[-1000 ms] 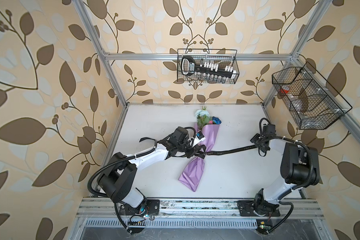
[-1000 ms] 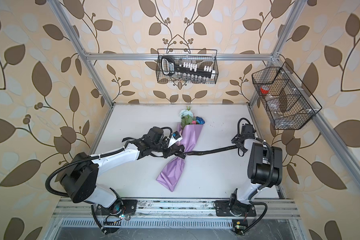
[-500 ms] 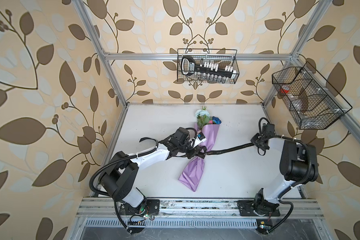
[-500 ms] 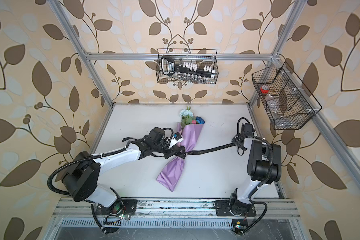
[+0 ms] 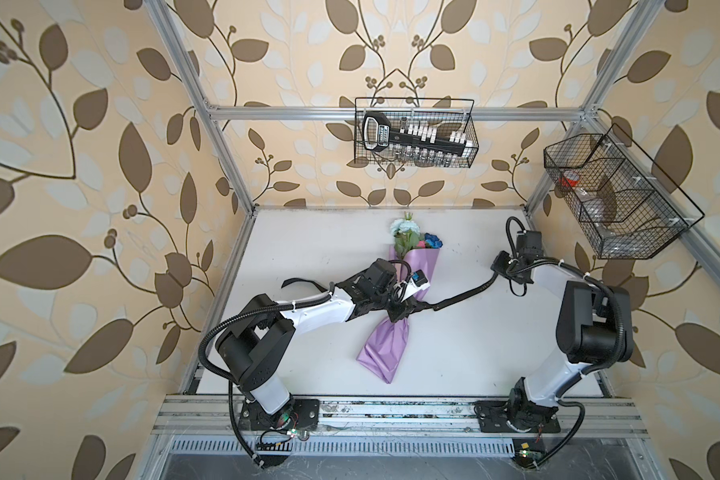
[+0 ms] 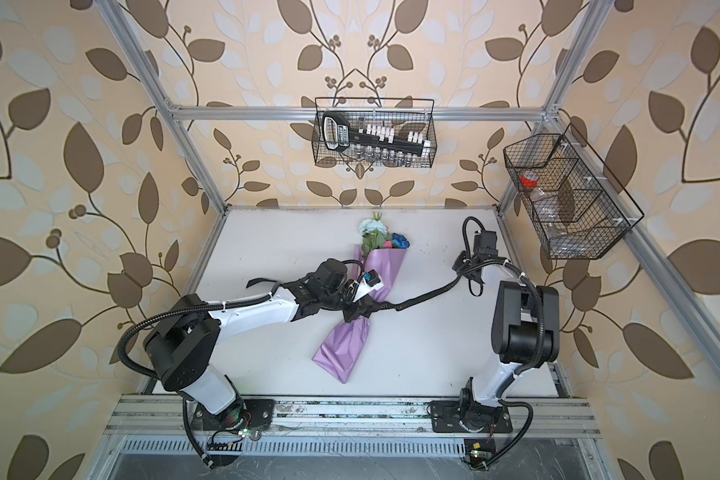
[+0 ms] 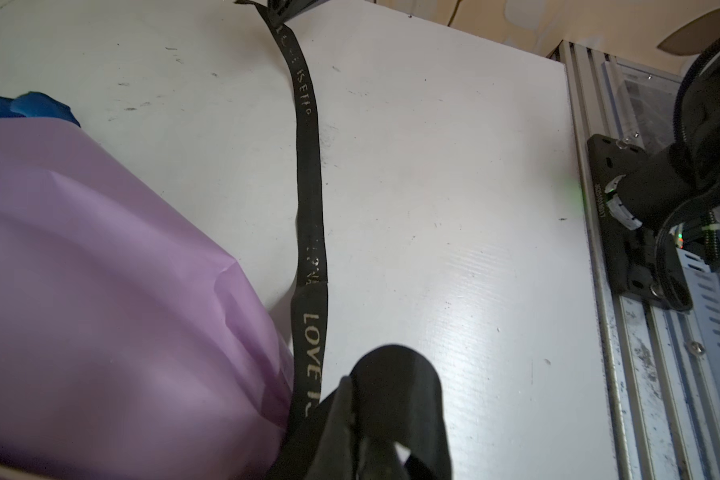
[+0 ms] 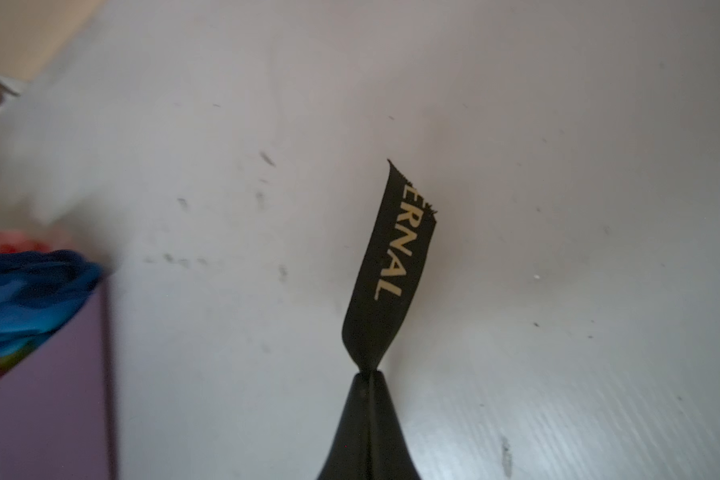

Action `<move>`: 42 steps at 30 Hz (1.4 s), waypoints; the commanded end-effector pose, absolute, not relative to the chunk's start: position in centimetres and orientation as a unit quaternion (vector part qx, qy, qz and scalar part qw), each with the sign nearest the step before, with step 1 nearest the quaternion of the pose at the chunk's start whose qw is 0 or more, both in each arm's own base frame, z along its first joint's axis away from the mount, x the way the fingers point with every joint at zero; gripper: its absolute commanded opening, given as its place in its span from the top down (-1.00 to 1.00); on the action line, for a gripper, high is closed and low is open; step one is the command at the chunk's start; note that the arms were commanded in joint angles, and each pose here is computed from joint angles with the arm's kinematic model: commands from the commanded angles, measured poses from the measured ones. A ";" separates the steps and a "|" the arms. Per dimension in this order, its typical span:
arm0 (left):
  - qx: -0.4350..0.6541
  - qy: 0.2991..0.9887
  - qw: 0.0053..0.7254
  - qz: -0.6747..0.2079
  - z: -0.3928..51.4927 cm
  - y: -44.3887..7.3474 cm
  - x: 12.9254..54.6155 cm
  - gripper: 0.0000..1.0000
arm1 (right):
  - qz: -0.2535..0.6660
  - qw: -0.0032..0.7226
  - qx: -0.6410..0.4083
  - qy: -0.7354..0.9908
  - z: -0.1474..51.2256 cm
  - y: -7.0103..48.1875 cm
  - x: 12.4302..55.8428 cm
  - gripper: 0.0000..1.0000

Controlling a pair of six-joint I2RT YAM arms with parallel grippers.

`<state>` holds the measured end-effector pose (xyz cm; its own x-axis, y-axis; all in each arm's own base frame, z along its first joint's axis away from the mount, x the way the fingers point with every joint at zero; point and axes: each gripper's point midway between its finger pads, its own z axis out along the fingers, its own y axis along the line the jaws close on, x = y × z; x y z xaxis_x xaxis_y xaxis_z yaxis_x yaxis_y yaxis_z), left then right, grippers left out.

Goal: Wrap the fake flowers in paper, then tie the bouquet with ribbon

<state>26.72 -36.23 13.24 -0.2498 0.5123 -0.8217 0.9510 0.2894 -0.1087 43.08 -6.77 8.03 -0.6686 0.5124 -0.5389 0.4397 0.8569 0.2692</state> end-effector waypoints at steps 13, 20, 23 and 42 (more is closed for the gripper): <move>0.495 0.692 0.411 -0.327 18.0 -39.9 29.0 1.00 | 0.225 0.457 0.046 0.859 26.7 6.6 47.6 1.00; 0.496 0.701 0.410 -0.308 17.2 -38.5 28.5 1.00 | 0.261 0.489 -0.053 0.830 33.3 13.5 46.8 1.00; 0.494 0.711 0.406 -0.293 16.5 -37.7 28.3 1.00 | 0.281 0.496 -0.080 0.818 35.3 16.2 46.8 1.00; 0.520 0.717 0.417 -0.203 14.6 -32.9 26.7 1.00 | 0.404 0.379 -0.305 0.775 35.3 43.1 38.2 1.00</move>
